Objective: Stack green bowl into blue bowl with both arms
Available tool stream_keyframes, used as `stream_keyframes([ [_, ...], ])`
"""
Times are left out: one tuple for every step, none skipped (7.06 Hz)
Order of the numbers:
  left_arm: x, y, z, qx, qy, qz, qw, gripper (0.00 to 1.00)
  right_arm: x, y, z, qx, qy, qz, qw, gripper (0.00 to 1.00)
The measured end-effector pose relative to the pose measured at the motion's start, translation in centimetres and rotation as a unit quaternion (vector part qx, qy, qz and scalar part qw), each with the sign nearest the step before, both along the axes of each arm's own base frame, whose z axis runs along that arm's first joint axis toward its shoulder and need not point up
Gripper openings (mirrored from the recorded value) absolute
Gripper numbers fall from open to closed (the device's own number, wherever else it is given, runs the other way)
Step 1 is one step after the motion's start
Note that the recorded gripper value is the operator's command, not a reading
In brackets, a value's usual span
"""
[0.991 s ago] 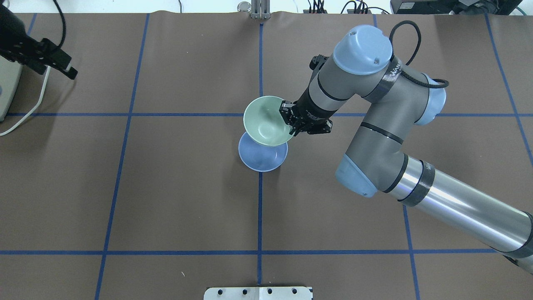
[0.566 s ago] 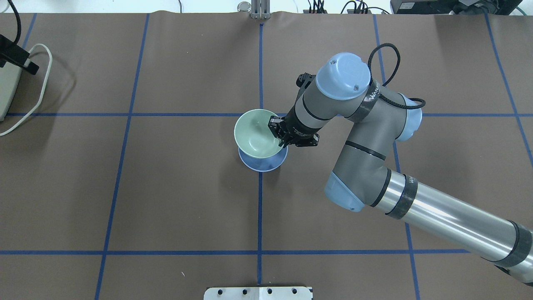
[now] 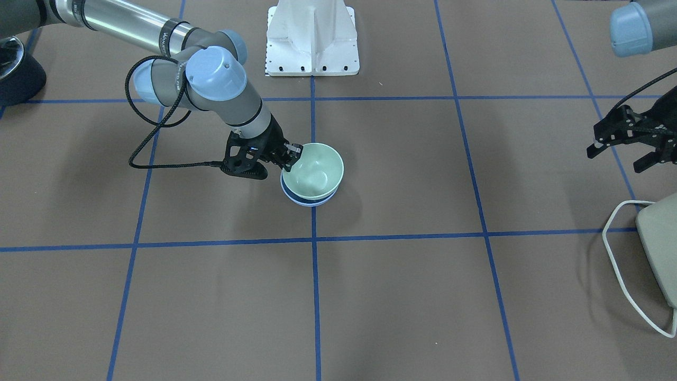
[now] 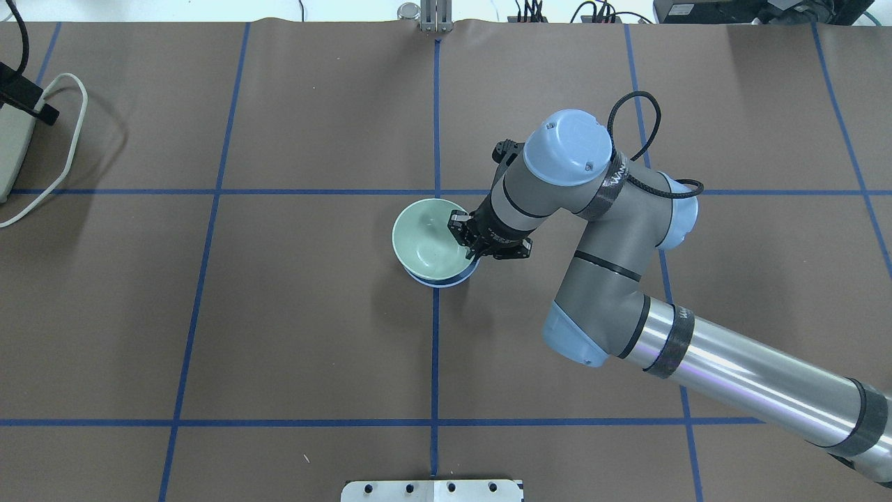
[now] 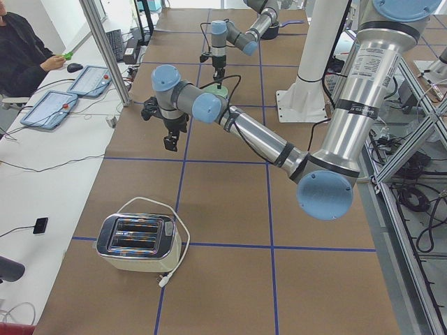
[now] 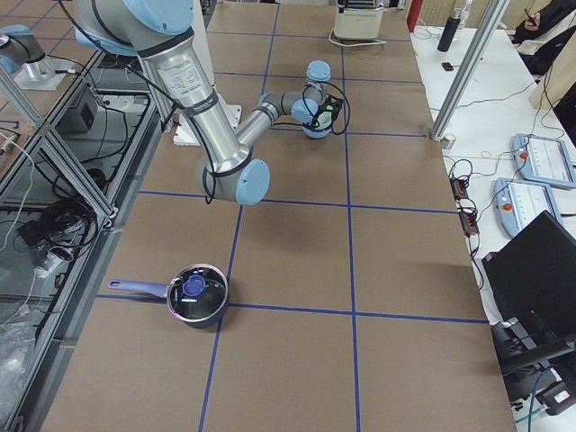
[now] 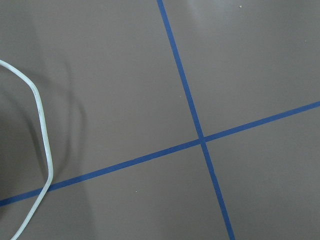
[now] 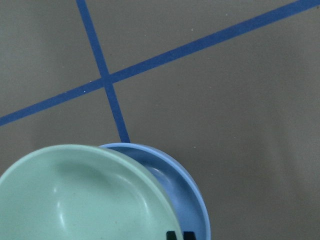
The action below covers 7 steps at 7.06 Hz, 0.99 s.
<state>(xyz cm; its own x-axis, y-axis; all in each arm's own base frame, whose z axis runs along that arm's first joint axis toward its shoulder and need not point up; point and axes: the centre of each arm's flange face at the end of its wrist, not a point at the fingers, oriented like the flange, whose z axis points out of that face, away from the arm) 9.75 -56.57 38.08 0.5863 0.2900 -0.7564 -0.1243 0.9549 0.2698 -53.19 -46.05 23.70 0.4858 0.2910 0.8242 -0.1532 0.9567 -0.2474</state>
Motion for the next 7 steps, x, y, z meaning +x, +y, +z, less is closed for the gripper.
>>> stream_keyframes([
  [0.00,-0.02,0.07,-0.001,0.000,0.000,1.0000,0.94,-0.03,0.06,0.15,0.000,0.001,-0.001,1.0000,0.00],
  [0.00,-0.04,0.12,-0.001,-0.001,0.000,1.0000,0.94,-0.04,0.07,0.24,0.001,0.001,-0.002,1.0000,0.00],
  [0.00,-0.05,0.15,-0.001,-0.001,0.000,1.0000,0.94,-0.04,0.07,0.39,0.002,0.002,-0.004,1.0000,0.12],
  [0.00,-0.06,0.16,-0.002,-0.001,0.000,1.0000,0.94,-0.02,0.06,0.55,0.005,0.003,-0.006,1.0000,0.31],
  [0.01,-0.06,0.16,-0.002,-0.001,0.000,1.0000,0.94,0.00,0.06,0.70,0.008,0.004,-0.008,0.9999,0.56],
  [0.00,-0.05,0.19,-0.002,-0.001,0.000,1.0000,0.94,0.02,0.07,0.83,0.016,0.005,-0.013,0.9998,0.99],
  [0.01,-0.04,0.22,-0.002,-0.001,0.000,1.0000,0.94,0.03,0.06,0.87,0.025,0.005,-0.018,0.9995,1.00],
])
